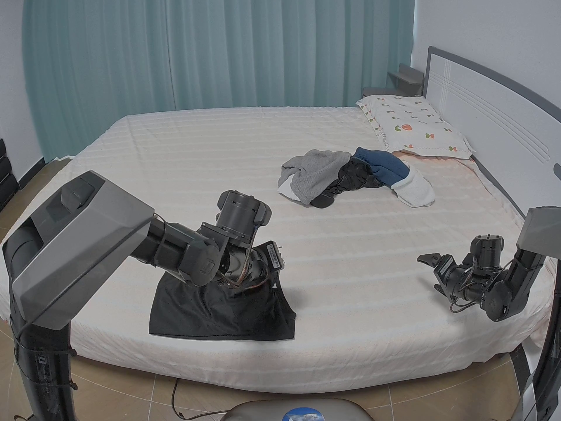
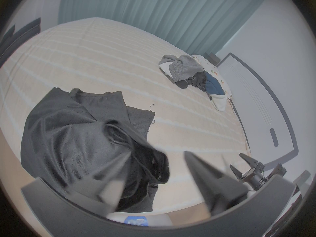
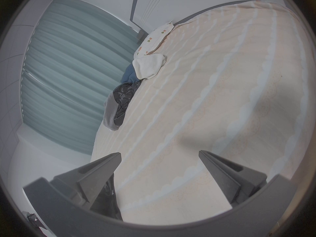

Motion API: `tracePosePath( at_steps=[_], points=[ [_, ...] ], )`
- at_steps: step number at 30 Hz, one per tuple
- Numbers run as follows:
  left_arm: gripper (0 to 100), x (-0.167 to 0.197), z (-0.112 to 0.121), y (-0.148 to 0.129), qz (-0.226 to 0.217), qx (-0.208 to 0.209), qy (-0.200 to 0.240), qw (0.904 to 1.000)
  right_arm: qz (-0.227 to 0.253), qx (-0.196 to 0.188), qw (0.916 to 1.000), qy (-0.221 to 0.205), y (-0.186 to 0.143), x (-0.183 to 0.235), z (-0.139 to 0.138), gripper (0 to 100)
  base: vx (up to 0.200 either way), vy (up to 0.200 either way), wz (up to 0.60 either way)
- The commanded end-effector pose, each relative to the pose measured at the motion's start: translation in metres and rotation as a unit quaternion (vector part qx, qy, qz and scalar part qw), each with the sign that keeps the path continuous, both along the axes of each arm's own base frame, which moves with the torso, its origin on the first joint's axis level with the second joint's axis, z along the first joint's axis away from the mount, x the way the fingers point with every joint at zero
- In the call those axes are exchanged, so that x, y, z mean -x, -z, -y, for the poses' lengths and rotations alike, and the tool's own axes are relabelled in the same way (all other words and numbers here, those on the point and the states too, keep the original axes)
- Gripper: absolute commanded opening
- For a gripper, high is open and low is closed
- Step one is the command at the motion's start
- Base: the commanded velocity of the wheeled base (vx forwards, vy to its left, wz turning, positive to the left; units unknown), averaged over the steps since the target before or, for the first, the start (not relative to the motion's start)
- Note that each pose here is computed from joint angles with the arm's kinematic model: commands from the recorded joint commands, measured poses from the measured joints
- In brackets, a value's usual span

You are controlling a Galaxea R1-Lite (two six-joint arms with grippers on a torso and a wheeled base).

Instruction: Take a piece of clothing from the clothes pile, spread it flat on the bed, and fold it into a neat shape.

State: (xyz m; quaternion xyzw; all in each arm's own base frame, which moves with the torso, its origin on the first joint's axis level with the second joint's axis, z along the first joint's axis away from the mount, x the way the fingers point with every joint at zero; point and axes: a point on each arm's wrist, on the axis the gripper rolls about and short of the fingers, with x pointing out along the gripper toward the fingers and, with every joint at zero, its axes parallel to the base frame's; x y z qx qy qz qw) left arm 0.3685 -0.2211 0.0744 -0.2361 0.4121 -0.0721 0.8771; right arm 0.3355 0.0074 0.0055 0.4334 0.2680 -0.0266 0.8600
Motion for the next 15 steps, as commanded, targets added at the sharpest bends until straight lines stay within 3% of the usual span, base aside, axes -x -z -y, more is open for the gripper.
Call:
tracePosePath(
  at_steps=[1,5,10,15],
  points=[
    [100,0.000,0.001,-0.002,-0.001,0.009,-0.006,0.9999,-0.002,0.000,1.0000,-0.001,0.001,0.000,0.000,100,0.000,0.000,0.00],
    [100,0.005,-0.003,-0.016,0.003,0.027,-0.031,0.9992,-0.003,0.000,1.0000,-0.004,0.002,0.000,-0.002,100,0.000,0.000,0.00],
    [100,0.017,-0.018,-0.027,-0.001,0.021,-0.044,0.9988,-0.007,0.000,1.0000,-0.005,0.003,0.002,-0.003,100,0.000,0.000,0.00],
    [100,0.032,-0.056,-0.025,-0.020,0.020,-0.080,0.9964,-0.009,0.001,0.9999,-0.010,0.004,0.003,-0.006,100,0.000,0.000,0.00]
  ],
)
